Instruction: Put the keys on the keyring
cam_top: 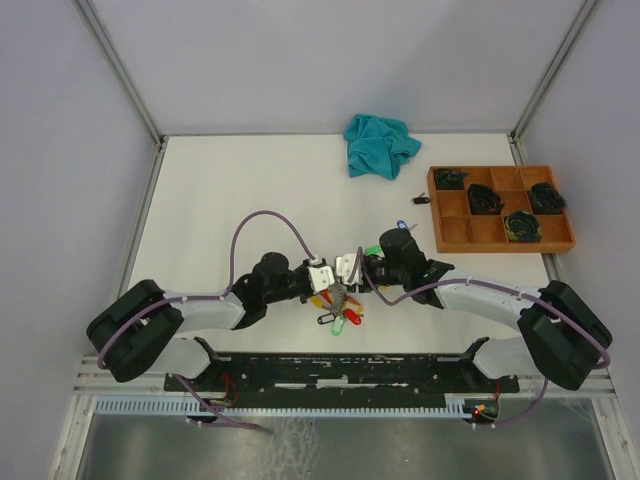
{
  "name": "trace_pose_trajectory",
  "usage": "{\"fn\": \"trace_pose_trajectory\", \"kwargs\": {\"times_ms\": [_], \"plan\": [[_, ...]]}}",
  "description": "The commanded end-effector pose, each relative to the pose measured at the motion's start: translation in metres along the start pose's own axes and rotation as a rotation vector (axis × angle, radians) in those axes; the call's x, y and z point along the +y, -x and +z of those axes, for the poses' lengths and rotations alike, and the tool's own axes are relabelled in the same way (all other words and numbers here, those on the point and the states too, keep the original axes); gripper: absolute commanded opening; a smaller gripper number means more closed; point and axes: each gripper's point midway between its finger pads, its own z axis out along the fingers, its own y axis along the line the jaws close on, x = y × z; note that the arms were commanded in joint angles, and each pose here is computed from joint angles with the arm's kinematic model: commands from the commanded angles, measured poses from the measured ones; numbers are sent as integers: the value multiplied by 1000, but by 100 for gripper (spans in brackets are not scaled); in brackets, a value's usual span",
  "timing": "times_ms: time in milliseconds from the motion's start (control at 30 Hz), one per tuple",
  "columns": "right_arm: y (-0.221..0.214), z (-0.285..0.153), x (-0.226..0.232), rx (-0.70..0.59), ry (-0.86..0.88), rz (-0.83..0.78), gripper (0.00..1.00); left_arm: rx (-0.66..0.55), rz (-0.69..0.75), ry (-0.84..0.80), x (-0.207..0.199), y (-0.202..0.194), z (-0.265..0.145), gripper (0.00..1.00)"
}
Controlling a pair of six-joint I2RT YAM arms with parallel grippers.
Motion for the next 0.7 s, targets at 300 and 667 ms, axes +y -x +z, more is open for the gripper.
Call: {"fn": "trace_pose_trajectory", "kwargs": {"times_ms": [300, 667], "plan": [[-10, 12, 1, -27, -23, 10, 34, -139, 73, 47, 16, 45, 1, 3], [-22, 17, 5, -11, -9, 41, 29, -158, 72, 53, 16, 48, -2, 3]]}}
